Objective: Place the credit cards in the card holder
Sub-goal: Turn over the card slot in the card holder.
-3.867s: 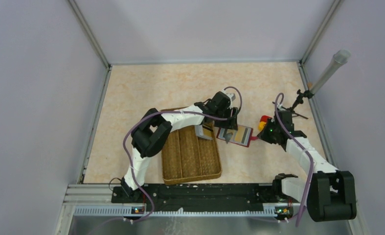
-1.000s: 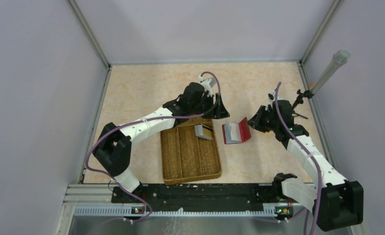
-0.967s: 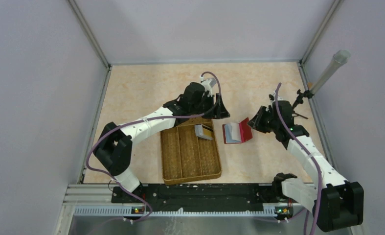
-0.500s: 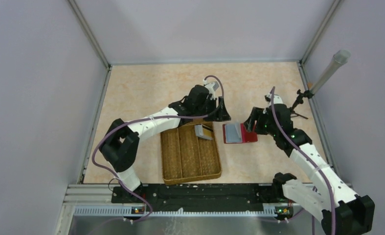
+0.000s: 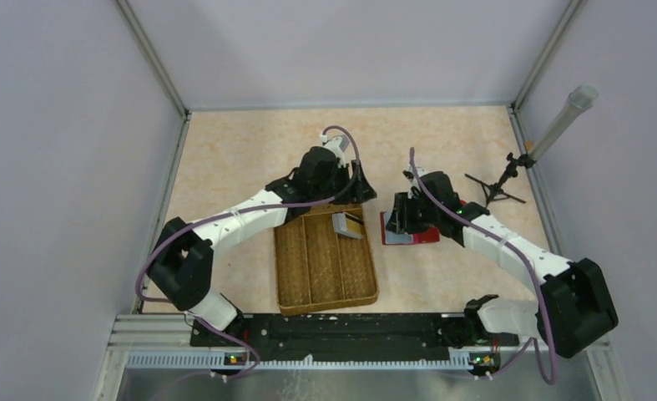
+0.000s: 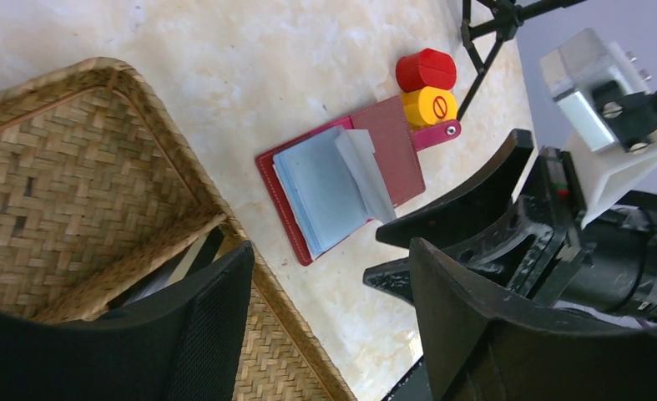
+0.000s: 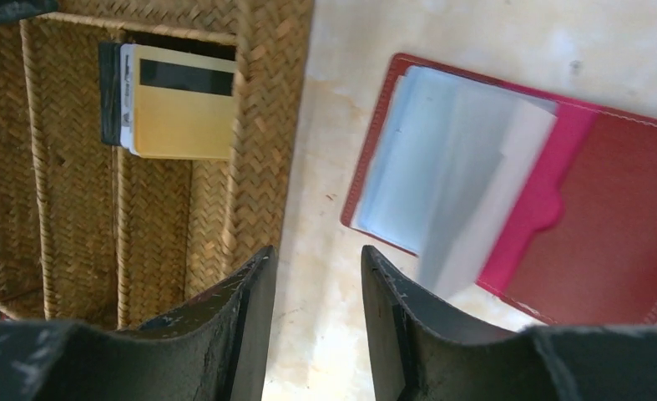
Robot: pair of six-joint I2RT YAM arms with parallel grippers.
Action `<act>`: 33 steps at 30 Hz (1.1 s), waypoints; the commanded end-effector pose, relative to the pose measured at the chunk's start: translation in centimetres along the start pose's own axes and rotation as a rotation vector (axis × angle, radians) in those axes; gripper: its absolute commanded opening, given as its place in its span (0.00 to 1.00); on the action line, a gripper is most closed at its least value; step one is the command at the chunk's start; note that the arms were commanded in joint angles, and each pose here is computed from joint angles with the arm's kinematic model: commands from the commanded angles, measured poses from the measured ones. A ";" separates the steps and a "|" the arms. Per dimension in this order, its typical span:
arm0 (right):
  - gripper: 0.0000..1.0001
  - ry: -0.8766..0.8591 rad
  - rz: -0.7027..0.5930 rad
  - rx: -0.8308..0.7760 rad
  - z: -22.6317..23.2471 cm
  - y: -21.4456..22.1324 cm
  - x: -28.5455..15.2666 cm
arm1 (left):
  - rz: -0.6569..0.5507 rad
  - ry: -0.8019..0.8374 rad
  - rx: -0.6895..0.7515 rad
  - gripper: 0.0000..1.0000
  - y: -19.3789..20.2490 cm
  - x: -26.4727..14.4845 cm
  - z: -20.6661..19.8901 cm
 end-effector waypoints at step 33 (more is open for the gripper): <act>0.73 0.229 -0.016 0.065 -5.5 -2.3 -0.6 | -0.070 -0.187 0.148 0.78 -3.1 -11.4 3.7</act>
Point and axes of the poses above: each gripper's point midway between its finger pads, its own x axis out along the fingers, its own z axis along the line the jaws close on, y = z × x, the point moved 1 cm from there along -x, back along the fingers, and after that the axes turned 12 degrees about -x, right-handed, at the moved point
